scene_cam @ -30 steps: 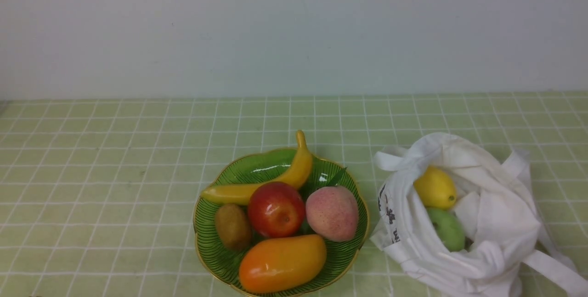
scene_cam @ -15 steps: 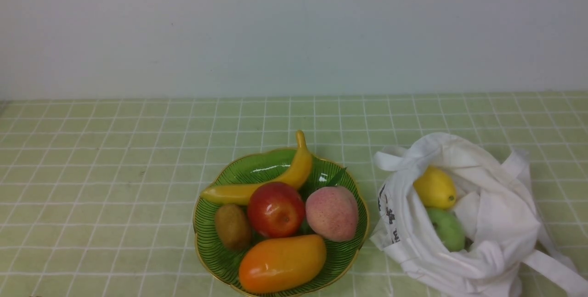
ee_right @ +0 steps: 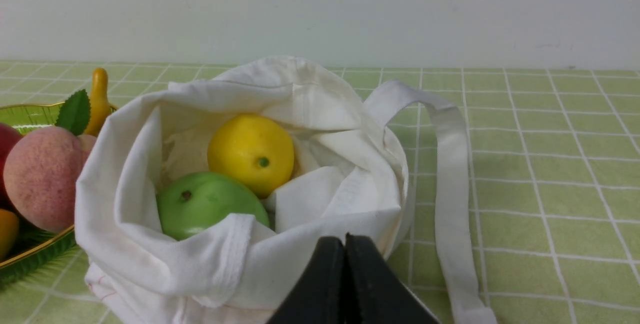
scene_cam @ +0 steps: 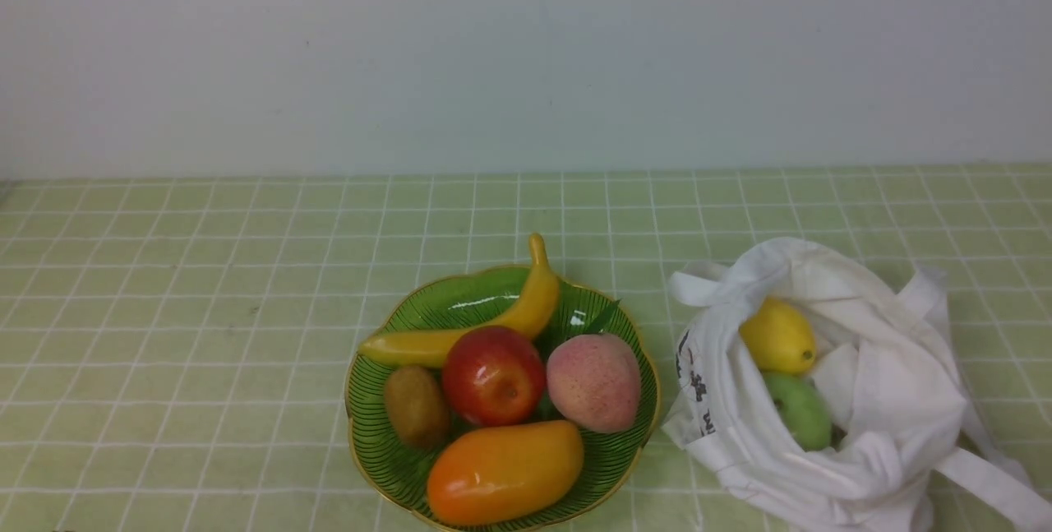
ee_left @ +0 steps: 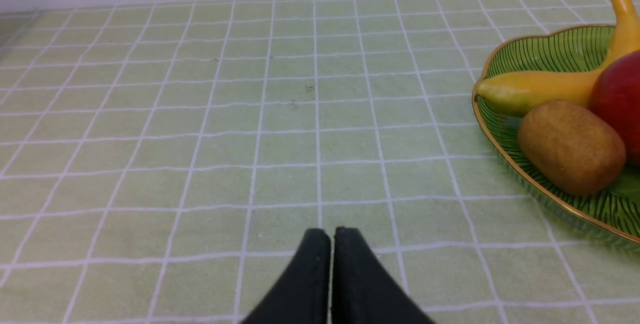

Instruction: Take the fruit out of the bag on the green coffee tablecloth and place them on the plate.

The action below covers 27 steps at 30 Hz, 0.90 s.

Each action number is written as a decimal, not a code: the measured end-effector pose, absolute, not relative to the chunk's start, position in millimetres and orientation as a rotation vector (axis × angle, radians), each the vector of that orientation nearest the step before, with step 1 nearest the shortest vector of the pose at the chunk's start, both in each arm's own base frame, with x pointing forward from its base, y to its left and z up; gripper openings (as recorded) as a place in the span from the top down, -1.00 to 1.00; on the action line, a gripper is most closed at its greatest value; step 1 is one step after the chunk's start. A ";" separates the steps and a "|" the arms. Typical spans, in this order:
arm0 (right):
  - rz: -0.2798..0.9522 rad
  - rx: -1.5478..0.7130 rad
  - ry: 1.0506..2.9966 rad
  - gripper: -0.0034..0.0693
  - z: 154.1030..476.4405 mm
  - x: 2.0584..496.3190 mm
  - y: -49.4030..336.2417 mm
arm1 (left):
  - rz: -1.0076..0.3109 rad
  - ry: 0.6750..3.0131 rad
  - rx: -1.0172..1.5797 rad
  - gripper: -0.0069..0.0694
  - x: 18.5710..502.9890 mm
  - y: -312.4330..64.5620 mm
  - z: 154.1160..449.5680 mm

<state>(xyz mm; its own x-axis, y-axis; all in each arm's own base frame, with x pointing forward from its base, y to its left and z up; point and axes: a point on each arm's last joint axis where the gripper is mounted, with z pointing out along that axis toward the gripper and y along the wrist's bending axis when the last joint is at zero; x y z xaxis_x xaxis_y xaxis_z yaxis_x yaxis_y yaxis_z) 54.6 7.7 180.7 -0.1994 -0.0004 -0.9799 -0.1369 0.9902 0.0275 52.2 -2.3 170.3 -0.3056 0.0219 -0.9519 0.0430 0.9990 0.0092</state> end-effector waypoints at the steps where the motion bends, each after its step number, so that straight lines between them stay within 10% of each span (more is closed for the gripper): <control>1: 0.124 -0.102 1.768 0.95 180.7 54.6 7.7 | -0.021 1.882 0.047 0.84 52.2 -2.3 170.3; 27: 0.137 -0.086 1.770 0.95 180.7 54.6 7.7 | -0.021 1.882 0.047 0.84 52.2 -2.3 170.3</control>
